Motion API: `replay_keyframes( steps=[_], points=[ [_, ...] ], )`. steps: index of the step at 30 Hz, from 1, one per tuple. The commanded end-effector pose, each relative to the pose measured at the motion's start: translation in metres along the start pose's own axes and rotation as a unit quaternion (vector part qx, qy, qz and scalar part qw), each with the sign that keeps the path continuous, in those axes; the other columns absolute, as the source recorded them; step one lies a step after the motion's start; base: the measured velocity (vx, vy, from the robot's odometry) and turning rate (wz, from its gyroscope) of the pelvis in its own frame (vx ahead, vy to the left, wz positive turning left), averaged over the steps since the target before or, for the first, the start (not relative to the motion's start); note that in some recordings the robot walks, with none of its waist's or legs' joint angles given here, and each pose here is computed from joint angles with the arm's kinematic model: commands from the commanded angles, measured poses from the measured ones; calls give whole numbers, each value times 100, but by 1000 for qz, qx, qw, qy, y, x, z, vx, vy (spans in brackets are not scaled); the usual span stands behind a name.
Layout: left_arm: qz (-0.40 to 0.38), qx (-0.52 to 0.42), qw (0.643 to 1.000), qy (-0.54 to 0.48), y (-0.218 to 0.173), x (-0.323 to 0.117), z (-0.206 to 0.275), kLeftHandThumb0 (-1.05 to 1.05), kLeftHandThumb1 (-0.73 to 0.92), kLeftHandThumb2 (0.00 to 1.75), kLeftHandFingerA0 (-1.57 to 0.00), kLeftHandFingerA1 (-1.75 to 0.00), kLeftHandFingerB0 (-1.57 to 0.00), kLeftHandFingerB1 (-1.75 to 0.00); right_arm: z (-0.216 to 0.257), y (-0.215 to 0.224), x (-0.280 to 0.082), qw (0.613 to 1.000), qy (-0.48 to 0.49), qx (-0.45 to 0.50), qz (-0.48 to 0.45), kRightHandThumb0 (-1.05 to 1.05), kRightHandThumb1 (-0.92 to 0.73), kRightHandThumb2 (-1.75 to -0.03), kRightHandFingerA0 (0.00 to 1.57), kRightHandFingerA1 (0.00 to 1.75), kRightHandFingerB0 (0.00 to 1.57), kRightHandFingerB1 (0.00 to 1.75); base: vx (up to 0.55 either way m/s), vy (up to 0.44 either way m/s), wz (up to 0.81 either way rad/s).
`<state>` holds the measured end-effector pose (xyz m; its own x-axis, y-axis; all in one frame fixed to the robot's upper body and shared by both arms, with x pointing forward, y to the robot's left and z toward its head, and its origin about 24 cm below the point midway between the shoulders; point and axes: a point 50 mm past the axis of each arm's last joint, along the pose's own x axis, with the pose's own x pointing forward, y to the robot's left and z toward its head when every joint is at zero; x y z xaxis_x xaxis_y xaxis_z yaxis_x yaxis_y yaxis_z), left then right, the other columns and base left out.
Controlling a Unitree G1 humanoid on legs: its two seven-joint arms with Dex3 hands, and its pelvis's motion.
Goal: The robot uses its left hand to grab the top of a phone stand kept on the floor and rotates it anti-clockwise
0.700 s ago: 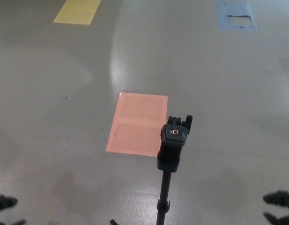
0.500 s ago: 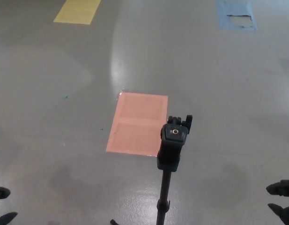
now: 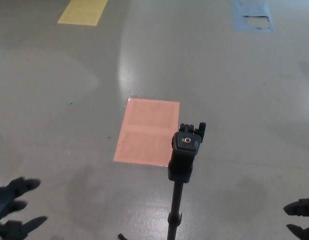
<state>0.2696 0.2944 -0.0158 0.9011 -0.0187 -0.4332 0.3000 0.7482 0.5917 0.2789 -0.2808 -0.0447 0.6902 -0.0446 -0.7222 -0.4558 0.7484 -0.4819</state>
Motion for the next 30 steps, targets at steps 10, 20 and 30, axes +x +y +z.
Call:
replay_keyframes(
  steps=[10,20,30],
  points=[
    [34,53,906,-419,0,-58,153,-54,50,55,-16,-29,0,-26,-10,-2,-3,1000,13,-6,9,-45,-72,-78,34,46,17,37,0,0,0],
    [39,97,851,-515,-6,-90,211,-58,38,71,-11,-13,0,-13,-11,-2,-4,1000,10,-5,14,-45,-74,-76,29,43,18,36,0,0,0],
    [35,115,826,-550,-14,-99,235,-57,37,71,-4,-8,0,-12,-10,-3,-3,1000,10,-13,17,-39,-82,-65,33,39,19,30,0,0,0]
  ],
)
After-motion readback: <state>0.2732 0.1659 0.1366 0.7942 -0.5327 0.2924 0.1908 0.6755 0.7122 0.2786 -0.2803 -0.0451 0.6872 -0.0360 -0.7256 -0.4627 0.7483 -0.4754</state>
